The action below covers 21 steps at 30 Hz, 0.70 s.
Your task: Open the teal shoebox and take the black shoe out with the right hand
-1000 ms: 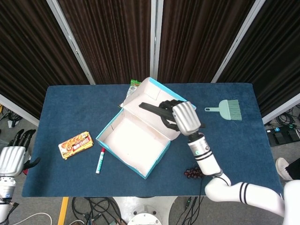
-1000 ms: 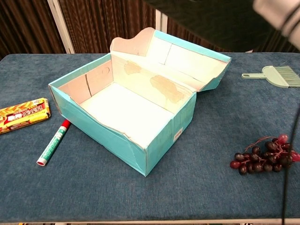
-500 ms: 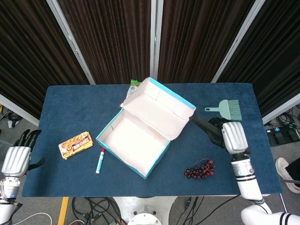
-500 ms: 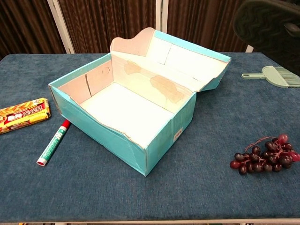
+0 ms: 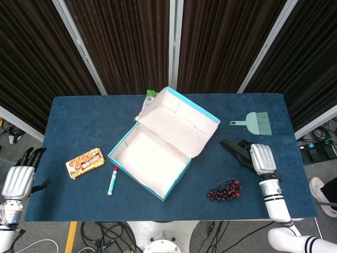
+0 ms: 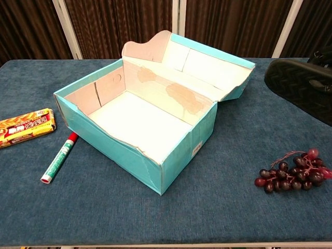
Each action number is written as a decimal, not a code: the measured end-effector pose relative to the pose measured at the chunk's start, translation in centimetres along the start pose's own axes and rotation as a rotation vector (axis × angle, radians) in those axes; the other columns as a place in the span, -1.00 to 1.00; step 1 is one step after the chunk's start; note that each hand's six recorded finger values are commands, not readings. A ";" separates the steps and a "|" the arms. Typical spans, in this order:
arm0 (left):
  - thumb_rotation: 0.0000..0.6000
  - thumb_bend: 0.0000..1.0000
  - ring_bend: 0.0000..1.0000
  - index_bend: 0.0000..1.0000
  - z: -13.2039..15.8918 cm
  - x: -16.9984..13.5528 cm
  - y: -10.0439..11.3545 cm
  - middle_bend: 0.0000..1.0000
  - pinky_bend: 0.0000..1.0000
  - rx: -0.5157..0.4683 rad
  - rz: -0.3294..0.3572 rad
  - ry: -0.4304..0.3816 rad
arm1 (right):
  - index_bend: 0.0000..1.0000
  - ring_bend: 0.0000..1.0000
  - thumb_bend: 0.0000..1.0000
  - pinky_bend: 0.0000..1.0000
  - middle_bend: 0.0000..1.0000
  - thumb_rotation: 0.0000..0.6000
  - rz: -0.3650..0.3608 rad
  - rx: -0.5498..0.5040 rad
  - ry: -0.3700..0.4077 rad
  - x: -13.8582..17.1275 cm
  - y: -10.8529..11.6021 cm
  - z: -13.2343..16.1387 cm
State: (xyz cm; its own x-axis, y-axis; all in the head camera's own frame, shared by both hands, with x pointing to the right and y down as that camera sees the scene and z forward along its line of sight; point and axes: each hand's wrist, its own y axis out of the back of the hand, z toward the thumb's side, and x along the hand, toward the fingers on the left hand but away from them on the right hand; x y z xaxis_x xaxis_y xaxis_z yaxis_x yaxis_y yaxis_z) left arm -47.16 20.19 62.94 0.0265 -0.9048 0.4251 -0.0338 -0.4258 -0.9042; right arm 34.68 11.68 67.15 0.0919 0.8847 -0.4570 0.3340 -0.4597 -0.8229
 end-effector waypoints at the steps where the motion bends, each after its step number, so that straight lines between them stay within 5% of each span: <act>1: 1.00 -0.62 -0.94 -0.83 0.0 0.0 0.0 -0.79 -0.42 0.000 -0.001 0.001 | 0.51 0.07 -0.14 0.31 0.34 1.00 0.011 -0.002 -0.006 -0.2 -0.5 -0.1; 7: 1.00 -0.62 -0.94 -0.81 -0.1 0.0 -0.1 -0.79 -0.42 0.000 0.001 0.000 | 0.13 -0.29 -0.42 0.06 0.13 1.00 0.071 -0.007 -0.017 -0.9 -2.1 -0.1; 15: 1.00 -0.63 -0.94 -0.81 -0.1 0.0 -0.3 -0.79 -0.42 0.001 -0.004 0.001 | -0.64 -0.91 -0.89 -0.70 -0.47 1.00 0.151 -0.057 0.017 -1.9 -2.7 0.8; 21: 1.00 -0.63 -0.94 -0.81 0.0 0.1 -0.2 -0.79 -0.42 0.002 -0.002 -0.003 | -1.00 -1.00 -1.00 -1.00 -0.90 1.00 0.143 -0.096 0.041 -2.1 -2.0 1.4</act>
State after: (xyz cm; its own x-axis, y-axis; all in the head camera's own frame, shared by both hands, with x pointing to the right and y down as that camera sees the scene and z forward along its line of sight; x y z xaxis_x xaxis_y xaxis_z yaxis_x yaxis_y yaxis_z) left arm -47.14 20.22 63.20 0.0296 -0.9040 0.4266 -0.0315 -0.4274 -0.9035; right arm 32.52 10.61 69.24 0.1824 0.8139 -0.5517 0.4029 -0.5737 -0.7131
